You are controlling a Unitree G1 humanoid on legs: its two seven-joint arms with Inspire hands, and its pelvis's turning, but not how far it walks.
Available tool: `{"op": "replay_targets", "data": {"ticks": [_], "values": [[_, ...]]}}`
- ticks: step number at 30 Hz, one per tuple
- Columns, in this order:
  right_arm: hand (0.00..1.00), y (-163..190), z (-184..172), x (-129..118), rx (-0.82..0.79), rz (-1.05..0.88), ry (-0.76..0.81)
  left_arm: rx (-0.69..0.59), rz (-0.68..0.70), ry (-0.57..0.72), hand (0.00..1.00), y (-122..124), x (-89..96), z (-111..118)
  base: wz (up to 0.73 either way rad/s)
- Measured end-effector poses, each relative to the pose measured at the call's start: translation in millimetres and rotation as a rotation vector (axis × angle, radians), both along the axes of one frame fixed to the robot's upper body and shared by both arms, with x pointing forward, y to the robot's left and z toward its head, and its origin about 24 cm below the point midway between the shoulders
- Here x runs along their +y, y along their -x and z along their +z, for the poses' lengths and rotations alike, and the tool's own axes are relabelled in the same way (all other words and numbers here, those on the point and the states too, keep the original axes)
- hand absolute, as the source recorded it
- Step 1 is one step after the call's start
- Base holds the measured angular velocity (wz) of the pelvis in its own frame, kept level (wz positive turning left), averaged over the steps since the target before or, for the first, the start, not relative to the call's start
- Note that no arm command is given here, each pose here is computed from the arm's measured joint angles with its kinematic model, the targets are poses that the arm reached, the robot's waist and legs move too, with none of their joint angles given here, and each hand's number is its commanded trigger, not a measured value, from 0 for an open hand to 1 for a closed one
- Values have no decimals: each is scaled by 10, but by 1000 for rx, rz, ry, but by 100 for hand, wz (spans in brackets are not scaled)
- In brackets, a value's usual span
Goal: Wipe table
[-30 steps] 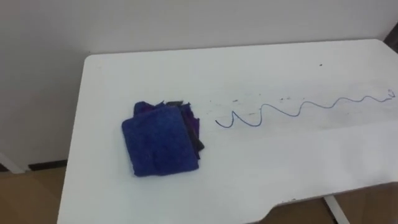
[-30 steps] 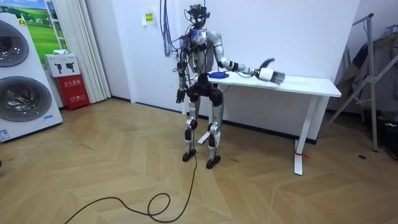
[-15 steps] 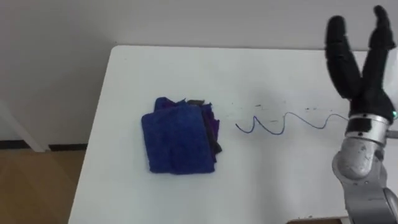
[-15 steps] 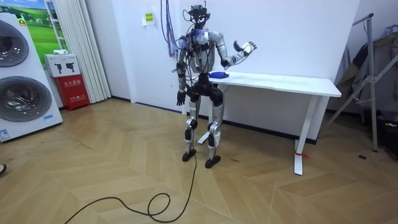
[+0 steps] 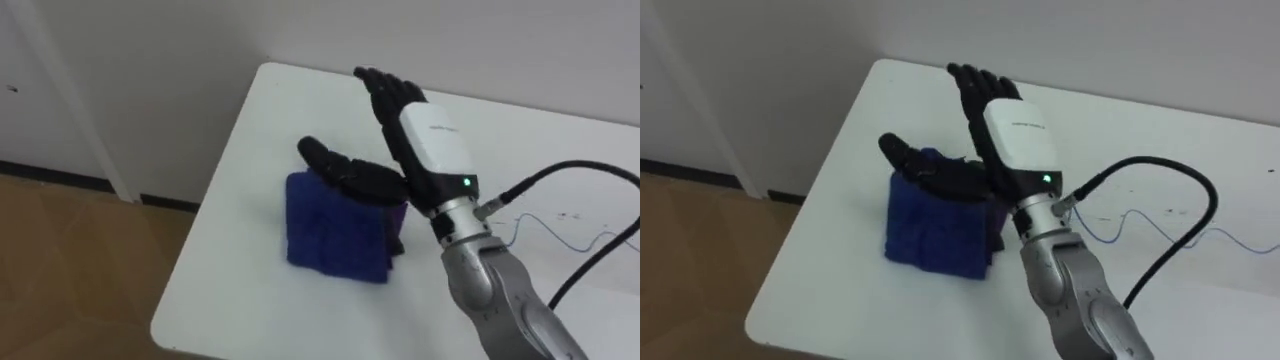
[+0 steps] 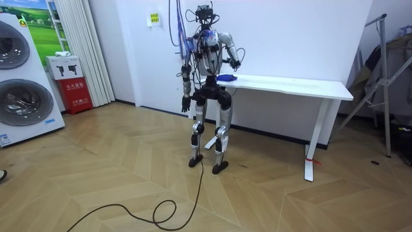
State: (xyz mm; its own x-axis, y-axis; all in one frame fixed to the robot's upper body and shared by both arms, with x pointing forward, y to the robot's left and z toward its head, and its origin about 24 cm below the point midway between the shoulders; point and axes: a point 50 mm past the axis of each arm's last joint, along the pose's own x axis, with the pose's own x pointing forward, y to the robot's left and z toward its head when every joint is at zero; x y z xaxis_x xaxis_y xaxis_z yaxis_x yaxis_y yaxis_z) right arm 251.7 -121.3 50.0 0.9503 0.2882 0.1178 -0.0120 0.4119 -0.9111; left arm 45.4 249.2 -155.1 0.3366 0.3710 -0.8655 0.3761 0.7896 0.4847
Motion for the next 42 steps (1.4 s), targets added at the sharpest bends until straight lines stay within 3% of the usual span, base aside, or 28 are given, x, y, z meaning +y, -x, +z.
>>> {"op": "replay_targets", "data": {"ticks": [6, 11, 20, 31, 32, 33, 34, 42], "values": [[0, 25, -171, 14, 64, 17, 181, 1, -6, 16, 0, -47, -12, 0, 3], [0, 82, -516, -111, 200, -10, 281, -26, -40, 26, 0, -165, -51, 22, 12], [0, 196, -811, -324, 314, -61, 336, -18, -74, 18, 0, -178, -78, 19, 9], [0, 296, -875, -364, 312, -68, 380, -33, -90, 2, 0, -214, -38, 49, 4], [27, 297, -876, -365, 312, -68, 380, -35, -91, 1, 0, -218, -32, 52, 0], [76, 299, -879, -366, 313, -68, 380, -35, -92, 0, 0, -222, -28, 54, 0], [100, 317, -904, -379, 319, -73, 381, -38, -93, -1, 0, -230, -24, 57, 4], [100, 333, -915, -465, 208, -118, 373, -30, -89, -14, 0, -172, -4, 55, 2]]}}
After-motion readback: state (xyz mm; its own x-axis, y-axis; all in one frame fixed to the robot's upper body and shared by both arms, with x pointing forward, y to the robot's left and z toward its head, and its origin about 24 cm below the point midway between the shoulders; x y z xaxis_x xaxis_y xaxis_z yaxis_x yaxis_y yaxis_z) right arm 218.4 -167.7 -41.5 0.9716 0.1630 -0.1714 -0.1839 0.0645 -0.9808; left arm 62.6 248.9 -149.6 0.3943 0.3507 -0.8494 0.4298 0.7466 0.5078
